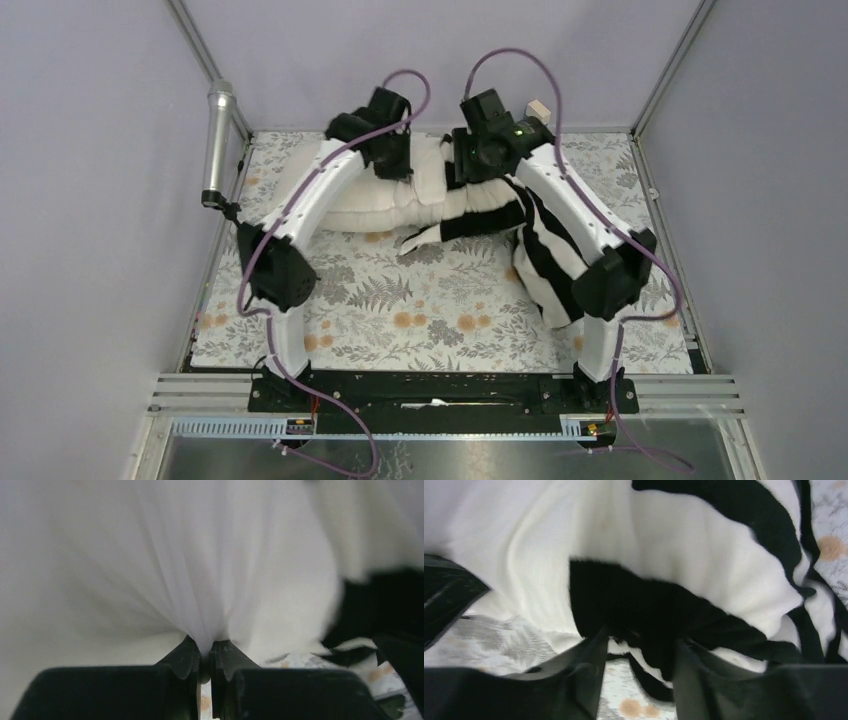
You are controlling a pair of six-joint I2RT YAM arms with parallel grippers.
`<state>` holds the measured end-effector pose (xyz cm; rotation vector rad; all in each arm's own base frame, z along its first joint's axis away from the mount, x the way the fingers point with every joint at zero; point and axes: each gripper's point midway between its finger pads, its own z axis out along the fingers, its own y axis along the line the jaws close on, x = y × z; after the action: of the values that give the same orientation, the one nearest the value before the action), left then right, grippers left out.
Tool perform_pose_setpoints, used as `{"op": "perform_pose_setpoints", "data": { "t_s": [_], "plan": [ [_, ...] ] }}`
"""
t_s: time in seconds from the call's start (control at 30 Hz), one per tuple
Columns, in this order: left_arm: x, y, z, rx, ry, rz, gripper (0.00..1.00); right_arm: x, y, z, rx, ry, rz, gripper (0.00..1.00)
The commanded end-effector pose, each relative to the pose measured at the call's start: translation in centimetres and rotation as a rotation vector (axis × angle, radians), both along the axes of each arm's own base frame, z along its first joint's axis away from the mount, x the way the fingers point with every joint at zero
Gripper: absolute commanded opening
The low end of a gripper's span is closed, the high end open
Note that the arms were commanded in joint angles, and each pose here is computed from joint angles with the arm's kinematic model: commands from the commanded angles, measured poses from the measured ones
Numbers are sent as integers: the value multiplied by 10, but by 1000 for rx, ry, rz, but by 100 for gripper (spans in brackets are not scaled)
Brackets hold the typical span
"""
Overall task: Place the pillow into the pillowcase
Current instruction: Stuff the pillow into the pillowcase.
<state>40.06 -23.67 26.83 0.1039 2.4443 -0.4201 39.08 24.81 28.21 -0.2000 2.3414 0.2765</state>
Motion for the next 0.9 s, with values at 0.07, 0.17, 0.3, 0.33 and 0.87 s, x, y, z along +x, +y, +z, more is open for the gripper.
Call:
{"op": "perform_pose_setpoints", "data": {
  "t_s": [0.07, 0.17, 0.3, 0.33, 0.87],
  "plan": [
    [35, -44, -26, -160, 18, -62, 0, -6, 4, 11, 131, -18, -38, 84],
    [48, -37, -28, -177, 28, -19, 0, -20, -43, 25, 113, -162, -190, 98],
    [55, -30, -29, -181, 27, 10, 0, -56, -92, 8, 163, -253, -354, 100],
    [56, -29, -31, -186, 30, 12, 0, -65, -102, 2, 189, -279, -392, 100],
    [69, -25, -10, -241, -4, 34, 0, -128, -134, -225, 172, 92, -720, 87]
  ]
}}
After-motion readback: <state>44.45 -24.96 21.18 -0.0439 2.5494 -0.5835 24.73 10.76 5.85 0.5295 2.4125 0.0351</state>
